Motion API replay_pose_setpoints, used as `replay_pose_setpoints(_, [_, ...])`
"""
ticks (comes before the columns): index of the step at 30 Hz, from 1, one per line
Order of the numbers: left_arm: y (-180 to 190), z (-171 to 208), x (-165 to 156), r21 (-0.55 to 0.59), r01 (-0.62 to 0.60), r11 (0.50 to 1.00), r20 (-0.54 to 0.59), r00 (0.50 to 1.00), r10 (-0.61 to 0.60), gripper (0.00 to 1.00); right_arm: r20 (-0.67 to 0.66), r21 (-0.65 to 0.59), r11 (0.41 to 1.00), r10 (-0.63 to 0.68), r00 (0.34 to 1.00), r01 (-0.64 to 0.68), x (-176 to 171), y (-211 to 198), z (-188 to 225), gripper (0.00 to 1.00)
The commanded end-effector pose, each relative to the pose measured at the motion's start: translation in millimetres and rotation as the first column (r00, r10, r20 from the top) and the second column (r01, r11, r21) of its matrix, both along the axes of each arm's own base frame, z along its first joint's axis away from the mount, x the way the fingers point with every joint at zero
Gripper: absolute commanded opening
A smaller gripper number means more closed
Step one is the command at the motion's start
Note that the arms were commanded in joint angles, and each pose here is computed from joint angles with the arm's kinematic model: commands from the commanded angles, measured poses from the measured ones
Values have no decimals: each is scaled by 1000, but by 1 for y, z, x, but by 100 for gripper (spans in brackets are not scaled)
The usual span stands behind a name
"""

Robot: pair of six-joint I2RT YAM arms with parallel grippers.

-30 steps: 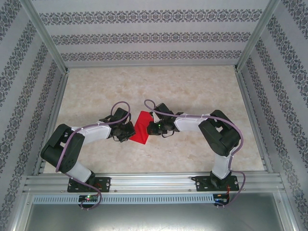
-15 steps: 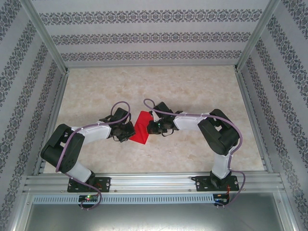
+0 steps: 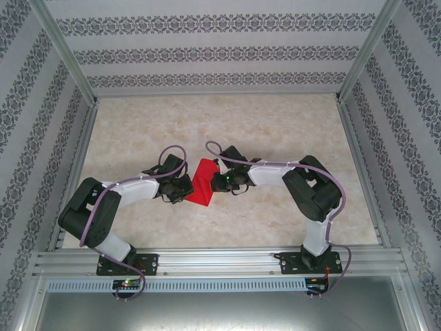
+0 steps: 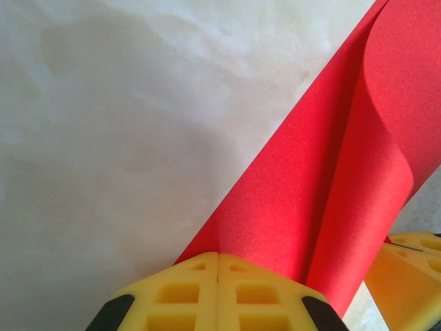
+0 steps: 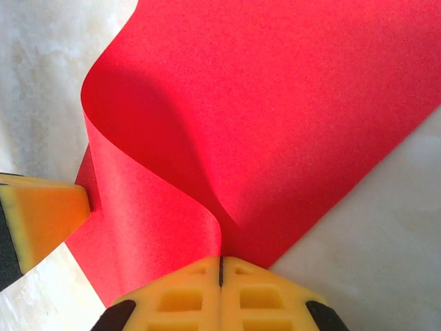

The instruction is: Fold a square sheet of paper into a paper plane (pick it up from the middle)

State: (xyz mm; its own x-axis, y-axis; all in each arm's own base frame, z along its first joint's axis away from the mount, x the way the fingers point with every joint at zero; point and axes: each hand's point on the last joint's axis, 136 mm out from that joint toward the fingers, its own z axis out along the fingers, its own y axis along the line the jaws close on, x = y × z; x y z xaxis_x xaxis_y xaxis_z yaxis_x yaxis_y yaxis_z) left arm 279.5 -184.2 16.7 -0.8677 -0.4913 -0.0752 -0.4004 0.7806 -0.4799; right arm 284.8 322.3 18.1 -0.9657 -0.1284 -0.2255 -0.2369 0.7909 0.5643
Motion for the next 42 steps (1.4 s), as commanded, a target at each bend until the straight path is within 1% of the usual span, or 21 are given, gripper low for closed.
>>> replay_pose_setpoints(1, [12, -9, -7, 60, 1, 998, -44, 999, 1, 0, 12, -22, 1000, -1, 1000, 2, 7, -4, -5, 4])
replay_pose_setpoints(9, [13, -9, -8, 66, 1, 998, -45, 999, 2, 0, 13, -50, 999, -12, 1000, 13, 7, -9, -7, 4])
replay_pose_setpoints(19, [13, -8, -7, 66, 2, 998, -43, 999, 1, 0, 25, -55, 998, -18, 1000, 19, 11, -11, -2, 5])
replay_pose_setpoints(26, [12, -7, -7, 66, 3, 998, -41, 999, -1, 0, 37, -41, 999, -18, 999, 20, 12, -10, 5, 4])
replay_pose_setpoints(33, [13, -7, -7, 65, 0, 998, -40, 999, 2, 0, 9, -36, 999, -14, 1000, 14, 10, -9, -4, 5])
replay_pose_setpoints(42, [13, -8, -7, 67, 3, 998, -42, 999, 0, 0, 46, -7, 1000, 12, 999, -11, 13, -2, 12, 5])
